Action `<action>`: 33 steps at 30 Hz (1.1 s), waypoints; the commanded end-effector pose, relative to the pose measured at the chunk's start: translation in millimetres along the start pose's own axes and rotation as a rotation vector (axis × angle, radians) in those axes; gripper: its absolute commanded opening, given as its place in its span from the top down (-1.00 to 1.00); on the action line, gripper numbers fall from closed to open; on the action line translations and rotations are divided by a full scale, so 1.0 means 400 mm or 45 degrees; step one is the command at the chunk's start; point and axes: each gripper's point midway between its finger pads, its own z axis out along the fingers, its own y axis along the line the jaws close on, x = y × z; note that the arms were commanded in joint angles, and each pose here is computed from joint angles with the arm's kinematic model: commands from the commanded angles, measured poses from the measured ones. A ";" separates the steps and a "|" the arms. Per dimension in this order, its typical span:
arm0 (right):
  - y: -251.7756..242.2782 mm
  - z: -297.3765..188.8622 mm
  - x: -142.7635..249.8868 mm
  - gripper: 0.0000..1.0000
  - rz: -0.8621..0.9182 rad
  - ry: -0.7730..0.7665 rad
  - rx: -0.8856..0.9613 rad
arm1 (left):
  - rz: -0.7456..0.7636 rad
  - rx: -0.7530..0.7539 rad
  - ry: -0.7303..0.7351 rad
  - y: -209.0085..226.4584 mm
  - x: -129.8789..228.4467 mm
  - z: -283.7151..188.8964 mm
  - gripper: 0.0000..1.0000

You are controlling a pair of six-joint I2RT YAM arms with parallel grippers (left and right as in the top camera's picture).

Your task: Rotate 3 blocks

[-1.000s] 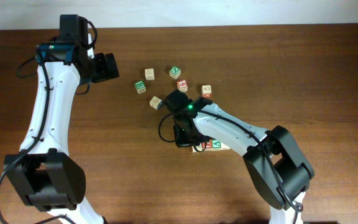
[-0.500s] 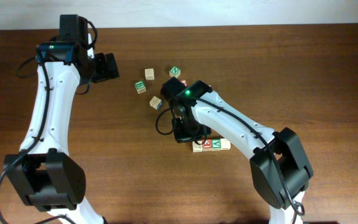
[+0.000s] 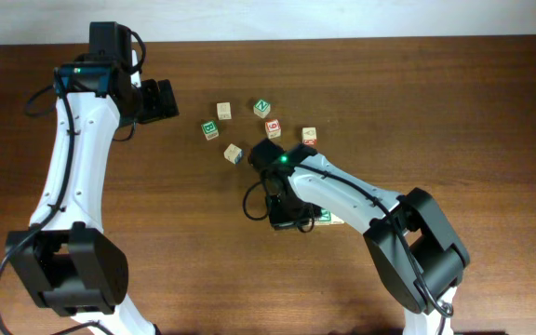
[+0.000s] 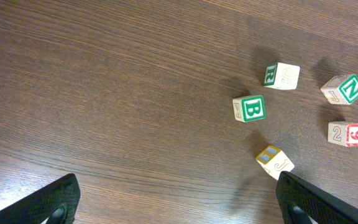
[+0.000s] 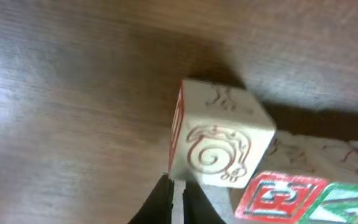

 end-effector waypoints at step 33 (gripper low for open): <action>-0.489 -0.408 0.005 0.88 0.202 -0.156 -0.359 | 0.171 0.361 0.188 -0.305 0.113 0.066 -0.97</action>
